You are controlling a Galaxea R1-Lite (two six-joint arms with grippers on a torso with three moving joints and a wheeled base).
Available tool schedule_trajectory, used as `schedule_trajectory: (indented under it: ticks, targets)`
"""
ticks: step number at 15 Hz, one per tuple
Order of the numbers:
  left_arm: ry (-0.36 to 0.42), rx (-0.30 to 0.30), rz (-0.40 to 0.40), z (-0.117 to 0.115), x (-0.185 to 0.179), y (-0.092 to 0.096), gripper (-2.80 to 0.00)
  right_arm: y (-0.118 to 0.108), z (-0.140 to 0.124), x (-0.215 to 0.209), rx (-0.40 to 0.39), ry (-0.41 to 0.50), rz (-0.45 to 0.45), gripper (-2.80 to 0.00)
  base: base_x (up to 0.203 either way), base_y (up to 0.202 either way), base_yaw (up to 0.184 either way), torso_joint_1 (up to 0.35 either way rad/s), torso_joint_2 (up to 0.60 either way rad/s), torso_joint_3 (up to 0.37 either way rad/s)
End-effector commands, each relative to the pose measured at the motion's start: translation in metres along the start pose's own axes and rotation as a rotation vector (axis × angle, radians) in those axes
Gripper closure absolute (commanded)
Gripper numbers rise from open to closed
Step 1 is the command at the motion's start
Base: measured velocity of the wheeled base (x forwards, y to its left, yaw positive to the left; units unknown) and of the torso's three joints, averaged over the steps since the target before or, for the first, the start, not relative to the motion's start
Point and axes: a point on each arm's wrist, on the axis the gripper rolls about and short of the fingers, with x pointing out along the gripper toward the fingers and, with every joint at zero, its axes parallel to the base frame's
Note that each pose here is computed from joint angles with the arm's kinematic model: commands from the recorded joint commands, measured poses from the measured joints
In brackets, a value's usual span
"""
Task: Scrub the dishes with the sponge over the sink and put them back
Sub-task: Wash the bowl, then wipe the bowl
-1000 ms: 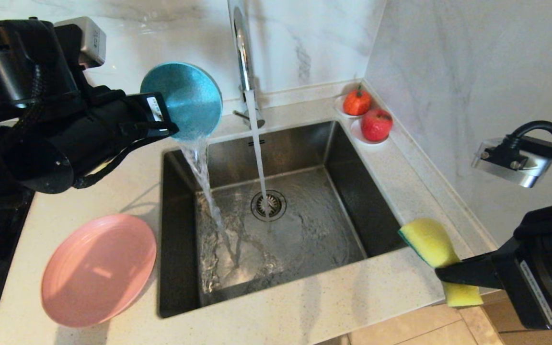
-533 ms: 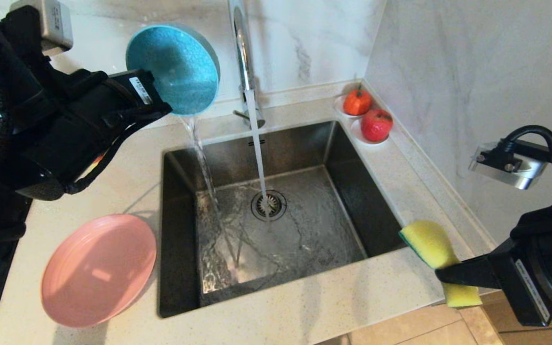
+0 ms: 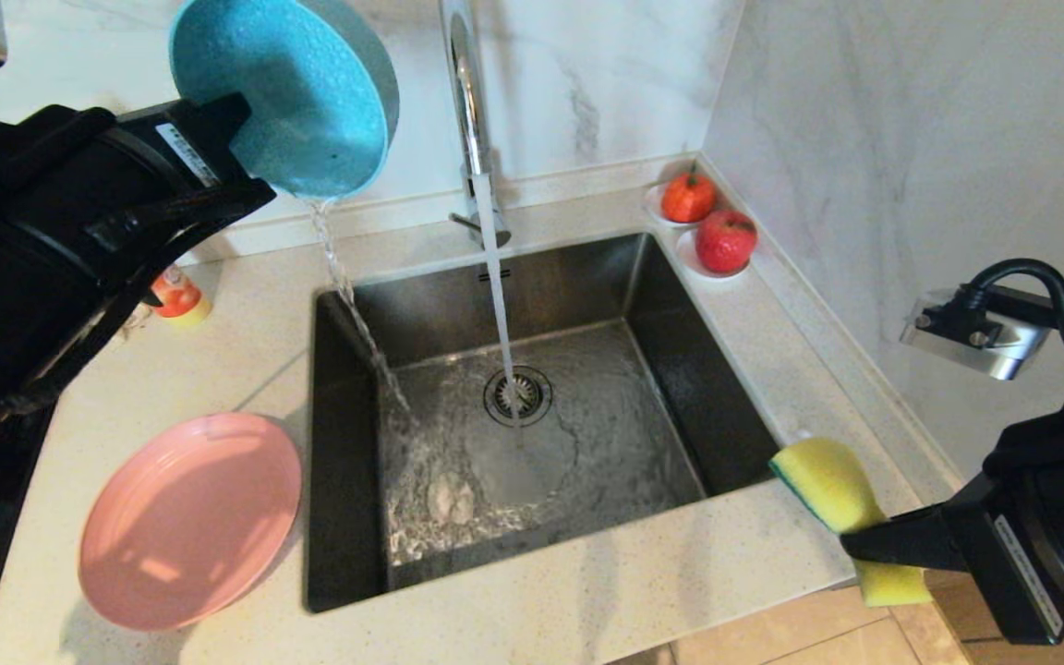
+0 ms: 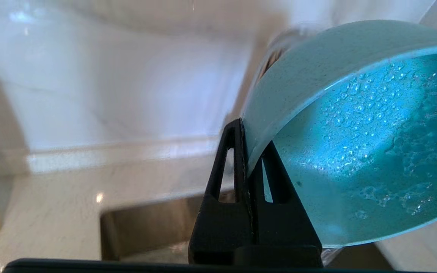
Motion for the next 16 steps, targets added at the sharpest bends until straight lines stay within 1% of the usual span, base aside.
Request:
schedule_trajectory:
  ticks: [1,3,7,9,10,11,12,13,14,15,16]
  targets:
    - [-0.024,0.004,-0.001,0.004,-0.006,0.001,0.00,0.000,-0.001,0.002,0.001,0.013,0.005,0.00,0.000,0.000,0.000,0.000,0.00,0.000]
    - [-0.031,0.014,0.001,0.005,-0.009,0.003,0.00,0.000,-0.001,0.002,0.001,0.015,0.005,0.00,0.000,0.000,0.000,0.000,0.00,0.000]
    - [-0.063,0.008,0.001,0.012,-0.015,0.004,0.00,0.000,-0.003,-0.001,0.002,0.009,0.006,0.00,0.000,0.000,0.000,0.000,0.00,0.000]
    - [-0.063,0.016,0.002,0.012,-0.016,0.004,0.00,-0.001,-0.003,-0.002,0.002,0.007,0.007,0.00,0.000,0.000,0.000,0.000,0.00,0.000]
    - [-0.061,0.010,0.002,0.014,-0.018,0.005,0.00,-0.001,-0.004,-0.004,0.002,0.003,0.008,0.00,0.000,0.000,0.000,0.000,0.00,0.000]
    - [-0.045,0.021,0.001,0.014,-0.019,0.005,0.00,-0.001,-0.003,-0.005,0.001,0.001,0.009,0.00,0.000,0.000,0.000,0.000,0.00,0.000]
    - [0.005,0.046,0.002,0.011,-0.020,0.005,0.00,-0.001,-0.003,-0.005,0.001,-0.004,0.011,0.00,0.000,0.000,0.000,0.000,0.00,0.000]
    - [0.052,0.064,-0.001,0.013,-0.026,0.006,0.00,0.000,-0.002,-0.007,-0.001,-0.012,0.015,0.00,0.000,0.000,0.000,0.000,0.00,0.000]
    - [0.075,0.075,-0.005,0.017,-0.030,0.007,0.00,0.000,-0.002,-0.007,-0.001,-0.013,0.016,0.00,0.000,0.000,0.000,0.000,0.00,0.000]
    - [0.104,0.083,-0.013,0.022,-0.034,0.007,0.00,0.001,-0.003,-0.014,-0.008,-0.029,0.041,0.00,0.000,0.000,0.000,0.000,0.00,0.000]
    - [0.189,0.103,-0.022,0.022,-0.039,0.008,0.00,0.002,-0.003,-0.016,-0.011,-0.032,0.051,0.00,0.000,0.000,0.000,0.000,0.00,0.000]
